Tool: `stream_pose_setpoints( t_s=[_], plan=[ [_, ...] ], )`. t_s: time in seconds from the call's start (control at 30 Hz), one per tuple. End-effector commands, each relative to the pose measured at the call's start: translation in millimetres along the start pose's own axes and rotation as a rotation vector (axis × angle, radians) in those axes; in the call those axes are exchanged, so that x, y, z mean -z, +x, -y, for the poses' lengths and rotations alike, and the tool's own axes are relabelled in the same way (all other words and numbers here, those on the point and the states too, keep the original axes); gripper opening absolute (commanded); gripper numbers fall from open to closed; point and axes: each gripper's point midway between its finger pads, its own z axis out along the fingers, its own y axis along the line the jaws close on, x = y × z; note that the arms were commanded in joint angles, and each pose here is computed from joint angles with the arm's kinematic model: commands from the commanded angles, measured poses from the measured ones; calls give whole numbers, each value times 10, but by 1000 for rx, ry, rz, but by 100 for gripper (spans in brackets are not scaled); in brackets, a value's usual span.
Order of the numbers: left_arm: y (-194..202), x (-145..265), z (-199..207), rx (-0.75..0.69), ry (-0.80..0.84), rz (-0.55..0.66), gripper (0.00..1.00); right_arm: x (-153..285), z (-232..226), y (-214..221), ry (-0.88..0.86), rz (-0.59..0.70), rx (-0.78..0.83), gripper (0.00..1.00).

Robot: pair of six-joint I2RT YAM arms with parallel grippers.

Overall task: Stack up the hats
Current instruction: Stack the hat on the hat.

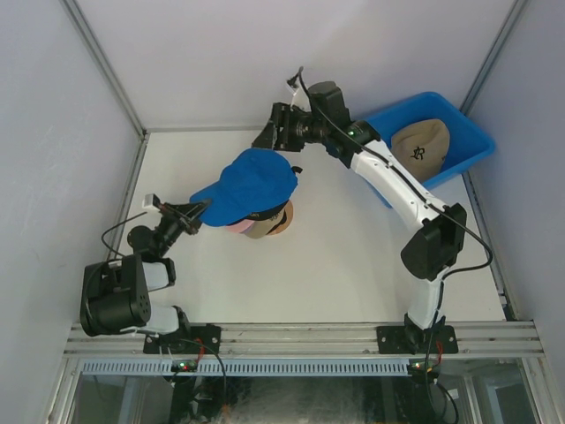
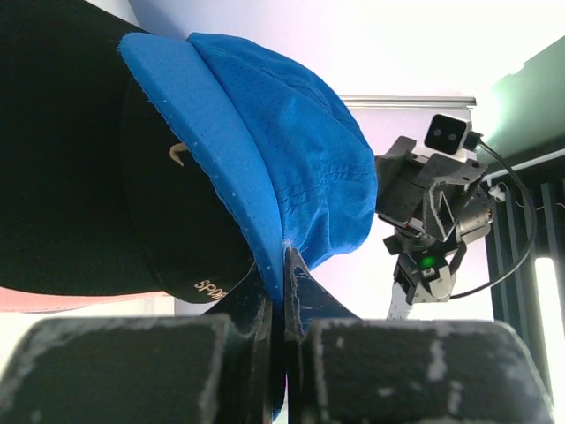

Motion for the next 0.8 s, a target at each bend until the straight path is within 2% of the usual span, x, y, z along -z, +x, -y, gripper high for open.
stream_pose_setpoints(
  t_s=[0.0,0.77],
  plan=[
    [80,73,-104,-44,-13,-38,0,-16,-141,-30,-1,2,77,56],
    [92,123,-539,9,-117,-56,0,-291,-210,301,72,-116,183,56]
  ],
)
